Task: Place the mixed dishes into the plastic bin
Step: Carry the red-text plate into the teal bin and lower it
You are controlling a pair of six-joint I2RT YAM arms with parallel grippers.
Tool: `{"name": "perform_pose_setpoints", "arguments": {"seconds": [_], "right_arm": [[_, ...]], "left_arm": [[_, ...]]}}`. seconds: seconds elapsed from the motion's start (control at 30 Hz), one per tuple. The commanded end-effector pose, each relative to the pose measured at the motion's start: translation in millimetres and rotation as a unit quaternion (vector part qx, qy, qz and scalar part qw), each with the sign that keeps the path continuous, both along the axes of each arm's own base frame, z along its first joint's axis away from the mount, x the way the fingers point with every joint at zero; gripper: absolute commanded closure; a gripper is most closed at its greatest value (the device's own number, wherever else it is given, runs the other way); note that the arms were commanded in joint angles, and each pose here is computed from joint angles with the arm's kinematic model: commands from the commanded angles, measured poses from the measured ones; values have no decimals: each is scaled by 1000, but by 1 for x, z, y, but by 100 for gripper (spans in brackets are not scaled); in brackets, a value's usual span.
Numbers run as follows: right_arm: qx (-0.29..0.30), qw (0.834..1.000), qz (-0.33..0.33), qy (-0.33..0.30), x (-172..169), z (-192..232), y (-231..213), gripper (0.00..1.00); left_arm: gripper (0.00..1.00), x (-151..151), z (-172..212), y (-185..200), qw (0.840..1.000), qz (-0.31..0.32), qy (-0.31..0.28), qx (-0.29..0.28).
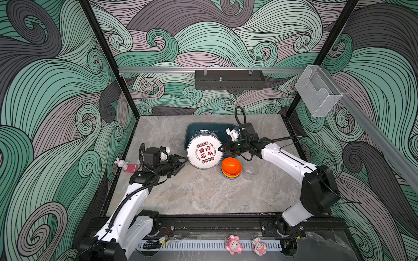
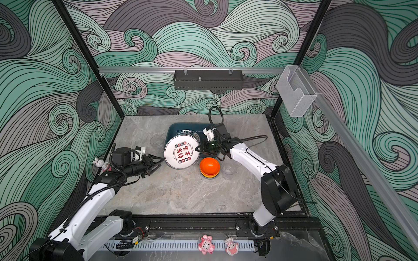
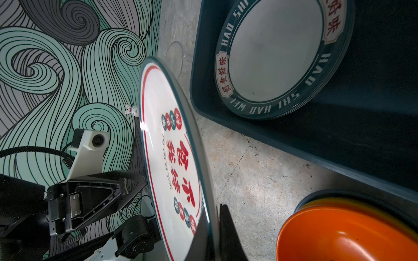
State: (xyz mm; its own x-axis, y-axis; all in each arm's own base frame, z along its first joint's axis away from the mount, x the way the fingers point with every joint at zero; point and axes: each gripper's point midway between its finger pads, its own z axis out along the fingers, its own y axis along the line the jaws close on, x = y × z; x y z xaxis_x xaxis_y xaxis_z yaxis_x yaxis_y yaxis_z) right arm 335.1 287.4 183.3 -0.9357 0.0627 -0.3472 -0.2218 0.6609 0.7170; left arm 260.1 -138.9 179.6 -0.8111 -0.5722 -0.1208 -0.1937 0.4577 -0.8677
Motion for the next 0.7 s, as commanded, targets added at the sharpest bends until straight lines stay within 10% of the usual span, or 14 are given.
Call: {"name": "perform_pose_setpoints", "arguments": {"seconds": [0.0,0.67], "right_arm": [[10,999,-24,-36,23,25,-5,100],[-46,992,-121,-7,123,-26,-14,100]], "left_arm": [[45,2,9,5,1000,11,-15,11],[28,-12,-18,7,1000,10,18,19]]}}
